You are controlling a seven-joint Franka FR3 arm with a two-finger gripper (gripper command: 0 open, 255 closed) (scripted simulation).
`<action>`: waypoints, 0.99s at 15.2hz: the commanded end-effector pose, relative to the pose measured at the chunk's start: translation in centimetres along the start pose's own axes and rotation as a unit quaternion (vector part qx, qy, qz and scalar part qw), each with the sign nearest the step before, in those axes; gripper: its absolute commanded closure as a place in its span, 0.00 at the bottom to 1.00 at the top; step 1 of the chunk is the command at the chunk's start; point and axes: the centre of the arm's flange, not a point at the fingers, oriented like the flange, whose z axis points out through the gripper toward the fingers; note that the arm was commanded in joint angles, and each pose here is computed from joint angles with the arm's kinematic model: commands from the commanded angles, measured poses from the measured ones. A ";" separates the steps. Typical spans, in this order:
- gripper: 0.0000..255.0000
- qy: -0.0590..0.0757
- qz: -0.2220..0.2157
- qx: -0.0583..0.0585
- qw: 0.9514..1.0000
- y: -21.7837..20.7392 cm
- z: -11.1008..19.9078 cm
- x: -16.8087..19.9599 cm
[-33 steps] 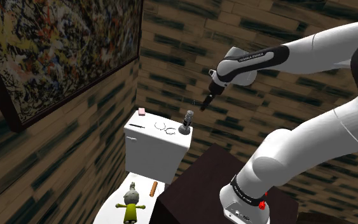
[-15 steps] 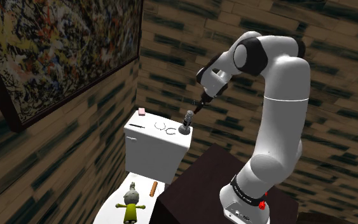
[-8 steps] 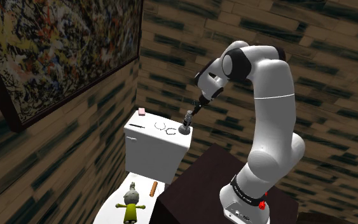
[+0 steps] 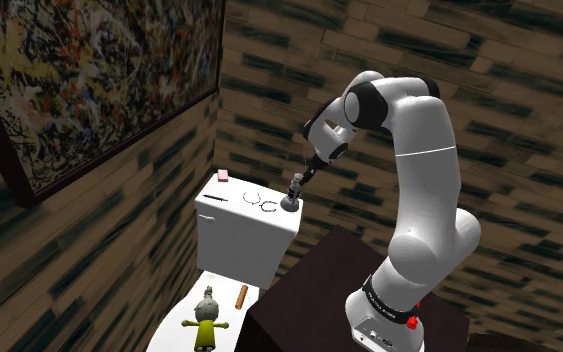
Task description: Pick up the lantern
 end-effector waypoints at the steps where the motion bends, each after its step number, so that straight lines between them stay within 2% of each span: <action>1: 1.00 0.000 0.000 0.001 1.000 0.0 0.1 0.0; 8: 1.00 0.000 0.000 0.001 1.000 0.0 0.1 0.0; 15: 1.00 0.000 0.000 0.001 1.000 0.0 -3.4 1.1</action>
